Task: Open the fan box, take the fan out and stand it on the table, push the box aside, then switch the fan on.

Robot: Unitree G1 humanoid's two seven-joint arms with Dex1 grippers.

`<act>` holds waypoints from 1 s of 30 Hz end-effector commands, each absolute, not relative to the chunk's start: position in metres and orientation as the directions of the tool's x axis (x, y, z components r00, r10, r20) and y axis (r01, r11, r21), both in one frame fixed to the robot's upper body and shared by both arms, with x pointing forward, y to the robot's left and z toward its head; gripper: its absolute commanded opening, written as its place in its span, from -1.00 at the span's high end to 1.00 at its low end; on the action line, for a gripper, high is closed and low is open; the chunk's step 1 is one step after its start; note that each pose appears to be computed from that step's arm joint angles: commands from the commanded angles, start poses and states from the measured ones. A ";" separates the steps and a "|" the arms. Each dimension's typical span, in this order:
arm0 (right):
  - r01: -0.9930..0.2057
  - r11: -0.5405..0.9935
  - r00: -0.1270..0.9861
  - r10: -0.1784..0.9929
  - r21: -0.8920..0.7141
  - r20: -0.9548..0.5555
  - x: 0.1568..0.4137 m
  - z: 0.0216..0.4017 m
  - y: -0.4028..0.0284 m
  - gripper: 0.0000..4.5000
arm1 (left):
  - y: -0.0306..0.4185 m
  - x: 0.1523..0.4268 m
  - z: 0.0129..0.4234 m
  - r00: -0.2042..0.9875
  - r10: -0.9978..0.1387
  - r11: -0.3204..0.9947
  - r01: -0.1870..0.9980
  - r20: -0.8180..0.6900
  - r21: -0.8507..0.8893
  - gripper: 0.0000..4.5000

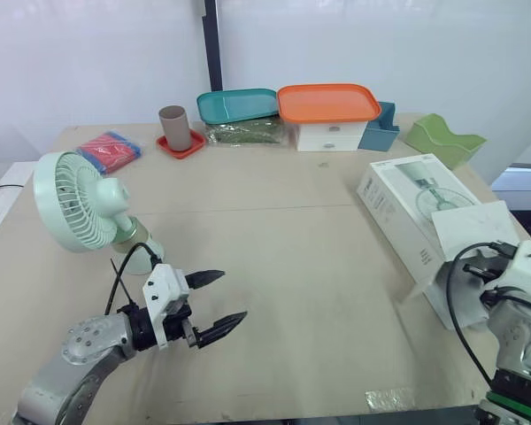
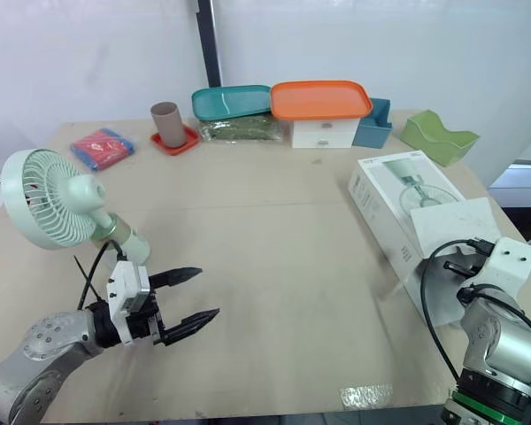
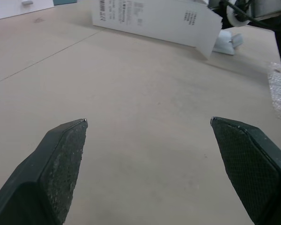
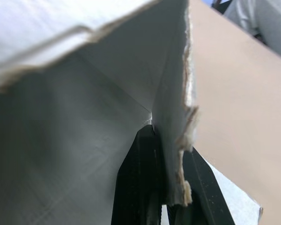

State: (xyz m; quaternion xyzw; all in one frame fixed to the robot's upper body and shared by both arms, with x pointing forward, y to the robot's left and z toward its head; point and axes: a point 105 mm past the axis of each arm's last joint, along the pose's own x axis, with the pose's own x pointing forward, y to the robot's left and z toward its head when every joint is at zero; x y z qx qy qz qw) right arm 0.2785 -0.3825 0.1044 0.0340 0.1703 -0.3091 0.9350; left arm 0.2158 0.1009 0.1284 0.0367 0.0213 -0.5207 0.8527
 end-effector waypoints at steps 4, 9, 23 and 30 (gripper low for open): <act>0.514 0.856 0.823 -0.509 -0.054 -0.253 0.288 0.128 -0.370 0.84 | 0.094 0.209 0.140 0.385 -0.921 0.380 0.922 -0.064 0.074 -1.00; 0.476 0.873 0.844 -0.487 -0.101 -0.227 0.290 0.132 -0.369 -0.04 | 0.089 0.204 0.141 0.317 -0.946 0.314 0.948 -0.068 0.048 -1.00; -0.110 0.948 0.968 0.034 -0.298 -0.249 0.290 0.145 -0.317 -0.99 | 0.084 0.208 0.140 0.235 -0.966 0.227 0.971 -0.108 0.079 -1.00; -0.371 0.876 0.879 0.225 -0.307 -0.420 0.280 0.139 -0.306 -0.99 | 0.083 0.212 0.140 0.241 -0.964 0.232 0.968 -0.109 0.093 -1.00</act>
